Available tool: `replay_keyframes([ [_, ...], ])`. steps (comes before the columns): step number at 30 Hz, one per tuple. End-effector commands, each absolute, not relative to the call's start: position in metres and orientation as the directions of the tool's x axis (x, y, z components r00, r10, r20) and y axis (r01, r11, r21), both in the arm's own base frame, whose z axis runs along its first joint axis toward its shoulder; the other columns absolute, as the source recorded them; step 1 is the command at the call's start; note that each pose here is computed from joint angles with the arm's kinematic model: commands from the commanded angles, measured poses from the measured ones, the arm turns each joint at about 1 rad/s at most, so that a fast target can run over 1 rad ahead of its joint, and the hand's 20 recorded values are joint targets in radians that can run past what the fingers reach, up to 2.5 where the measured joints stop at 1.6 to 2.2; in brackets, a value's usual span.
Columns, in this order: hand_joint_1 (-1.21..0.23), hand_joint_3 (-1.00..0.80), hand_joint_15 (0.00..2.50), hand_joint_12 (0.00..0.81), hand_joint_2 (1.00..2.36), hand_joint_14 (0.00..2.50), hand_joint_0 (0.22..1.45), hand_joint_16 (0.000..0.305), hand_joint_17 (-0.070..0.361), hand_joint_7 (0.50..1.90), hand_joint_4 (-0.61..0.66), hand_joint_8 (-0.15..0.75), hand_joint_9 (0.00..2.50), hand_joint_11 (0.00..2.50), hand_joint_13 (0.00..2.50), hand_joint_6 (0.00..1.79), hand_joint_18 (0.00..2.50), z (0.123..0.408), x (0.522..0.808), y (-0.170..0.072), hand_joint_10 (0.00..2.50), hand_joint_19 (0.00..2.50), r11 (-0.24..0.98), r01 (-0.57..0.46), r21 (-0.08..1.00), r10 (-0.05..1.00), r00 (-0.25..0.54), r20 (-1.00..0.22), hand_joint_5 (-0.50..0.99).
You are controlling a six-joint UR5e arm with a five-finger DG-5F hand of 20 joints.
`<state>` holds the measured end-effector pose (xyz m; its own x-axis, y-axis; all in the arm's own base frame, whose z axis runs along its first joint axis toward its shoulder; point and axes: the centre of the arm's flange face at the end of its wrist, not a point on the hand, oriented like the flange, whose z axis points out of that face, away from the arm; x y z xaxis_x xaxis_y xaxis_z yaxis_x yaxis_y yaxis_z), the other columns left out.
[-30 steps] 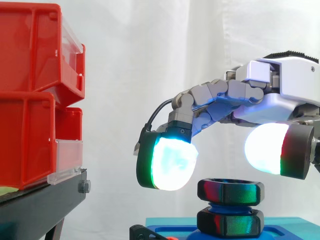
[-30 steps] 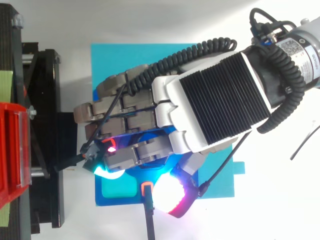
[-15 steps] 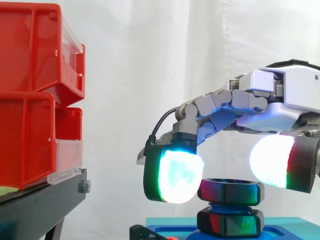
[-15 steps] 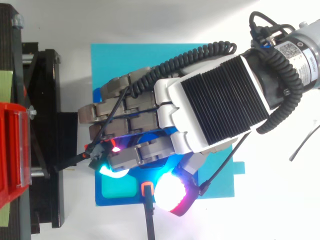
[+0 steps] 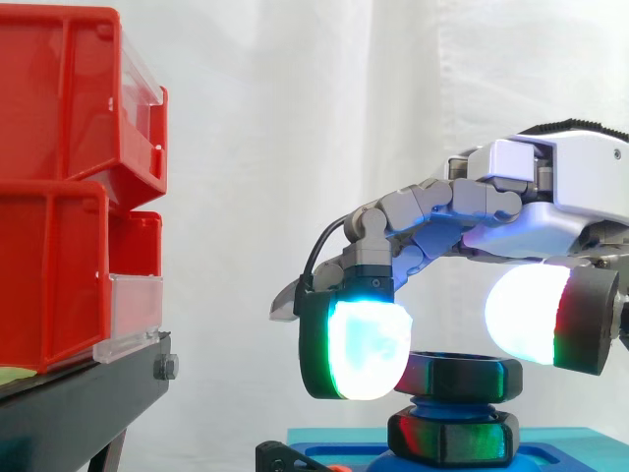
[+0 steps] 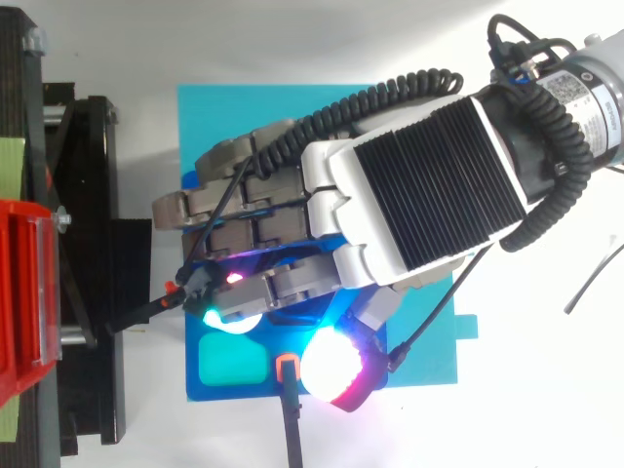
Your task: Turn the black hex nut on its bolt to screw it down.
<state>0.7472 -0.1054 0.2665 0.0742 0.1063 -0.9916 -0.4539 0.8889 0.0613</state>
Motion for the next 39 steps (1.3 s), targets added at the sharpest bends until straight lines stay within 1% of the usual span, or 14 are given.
replay_keyframes([
  [1, -0.34, -0.5, 0.14, 0.31, 1.0, 0.01, 0.51, 0.054, 0.121, 1.25, 0.28, 0.302, 0.78, 0.21, 0.49, 0.5, 0.43, 0.266, 0.747, -0.107, 0.01, 0.54, 0.89, -0.453, 0.062, 0.106, 0.074, -0.992, 0.01],
  [8, -0.34, -0.5, 0.14, 0.312, 1.0, 0.01, 0.51, 0.054, 0.121, 1.24, 0.27, 0.301, 0.8, 0.23, 0.49, 0.5, 0.43, 0.266, 0.746, -0.109, 0.01, 0.54, 0.89, -0.451, 0.063, 0.107, 0.073, -0.992, 0.01],
  [14, -0.34, -0.5, 0.15, 0.311, 1.0, 0.01, 0.51, 0.054, 0.121, 1.29, 0.26, 0.302, 0.82, 0.25, 0.5, 0.5, 0.44, 0.266, 0.746, -0.112, 0.01, 0.54, 0.892, -0.449, 0.061, 0.106, 0.074, -0.992, 0.01],
  [30, -0.33, -0.5, 0.16, 0.315, 1.0, 0.01, 0.51, 0.053, 0.12, 1.25, 0.26, 0.312, 0.85, 0.28, 0.51, 0.53, 0.44, 0.267, 0.744, -0.123, 0.01, 0.55, 0.894, -0.445, 0.057, 0.103, 0.081, -0.991, 0.0],
  [32, -0.33, -0.5, 0.16, 0.314, 1.0, 0.01, 0.51, 0.054, 0.12, 1.25, 0.26, 0.312, 0.85, 0.29, 0.51, 0.53, 0.44, 0.267, 0.742, -0.133, 0.01, 0.55, 0.896, -0.44, 0.056, 0.102, 0.081, -0.992, 0.0],
  [35, -0.33, -0.5, 0.16, 0.315, 1.0, 0.01, 0.51, 0.054, 0.121, 1.25, 0.26, 0.312, 0.86, 0.29, 0.51, 0.53, 0.44, 0.267, 0.74, -0.138, 0.01, 0.55, 0.895, -0.443, 0.054, 0.1, 0.082, -0.992, 0.0],
  [39, -0.33, -0.5, 0.16, 0.314, 1.0, 0.01, 0.51, 0.054, 0.12, 1.25, 0.25, 0.313, 0.86, 0.29, 0.51, 0.53, 0.44, 0.267, 0.736, -0.154, 0.01, 0.56, 0.894, -0.446, 0.052, 0.098, 0.081, -0.992, 0.0],
])
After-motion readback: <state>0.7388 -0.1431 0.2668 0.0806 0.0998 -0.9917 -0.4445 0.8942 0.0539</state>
